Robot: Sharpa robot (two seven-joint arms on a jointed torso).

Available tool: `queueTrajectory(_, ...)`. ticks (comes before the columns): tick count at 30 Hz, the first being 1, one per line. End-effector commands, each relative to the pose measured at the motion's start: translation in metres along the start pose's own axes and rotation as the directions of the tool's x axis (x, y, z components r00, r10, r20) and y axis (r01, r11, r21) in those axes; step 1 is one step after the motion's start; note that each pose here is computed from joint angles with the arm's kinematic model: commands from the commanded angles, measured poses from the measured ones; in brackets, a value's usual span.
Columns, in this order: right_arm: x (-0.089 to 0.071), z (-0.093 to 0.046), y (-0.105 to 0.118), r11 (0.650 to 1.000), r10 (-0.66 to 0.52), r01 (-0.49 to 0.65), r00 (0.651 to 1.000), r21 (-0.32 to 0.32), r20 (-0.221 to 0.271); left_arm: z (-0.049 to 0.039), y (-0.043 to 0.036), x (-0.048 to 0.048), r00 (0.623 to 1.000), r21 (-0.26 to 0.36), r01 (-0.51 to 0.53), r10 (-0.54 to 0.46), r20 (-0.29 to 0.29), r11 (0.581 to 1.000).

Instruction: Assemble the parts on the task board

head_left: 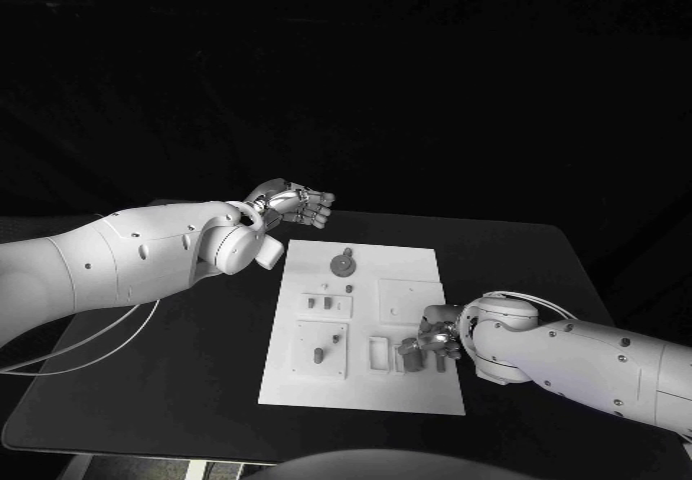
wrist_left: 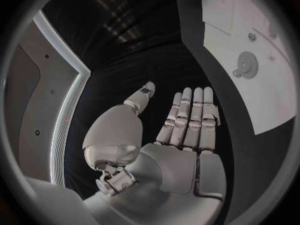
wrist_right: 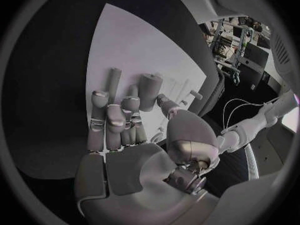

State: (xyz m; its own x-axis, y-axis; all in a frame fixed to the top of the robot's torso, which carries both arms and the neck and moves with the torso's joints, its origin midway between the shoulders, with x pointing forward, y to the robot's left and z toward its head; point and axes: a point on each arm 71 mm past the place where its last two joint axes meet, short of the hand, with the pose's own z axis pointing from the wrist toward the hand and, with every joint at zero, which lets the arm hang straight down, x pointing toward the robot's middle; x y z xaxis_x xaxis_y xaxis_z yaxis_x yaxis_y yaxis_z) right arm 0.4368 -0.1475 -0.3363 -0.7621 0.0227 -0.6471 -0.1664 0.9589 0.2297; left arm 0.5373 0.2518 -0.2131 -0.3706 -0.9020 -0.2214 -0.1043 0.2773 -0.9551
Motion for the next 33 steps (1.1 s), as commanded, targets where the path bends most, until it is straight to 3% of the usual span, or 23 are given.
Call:
queueTrajectory(1,0.012,0.003,0.001,1.0,0.013,-0.013,0.998,0.001,-0.055,0.0006,-0.0015,0.0027,1.0,0.007,0.001,-0.001,-0.02,1.0)
queueTrajectory(21,0.01,-0.001,-0.014,0.99,0.14,-0.14,0.99,0.021,-0.003,-0.0004,-0.0008,0.0012,1.0,0.003,0.0,0.0,-0.014,1.0)
queueTrajectory(27,0.005,-0.004,-0.016,0.974,0.226,-0.226,0.973,-0.002,0.054,-0.0007,-0.0006,0.0011,1.0,0.001,-0.001,0.001,-0.013,1.0)
queueTrajectory(33,0.001,-0.01,-0.014,0.969,0.245,-0.244,0.966,-0.024,0.079,-0.0008,-0.0003,0.0013,1.0,-0.002,-0.004,0.004,-0.018,1.0)
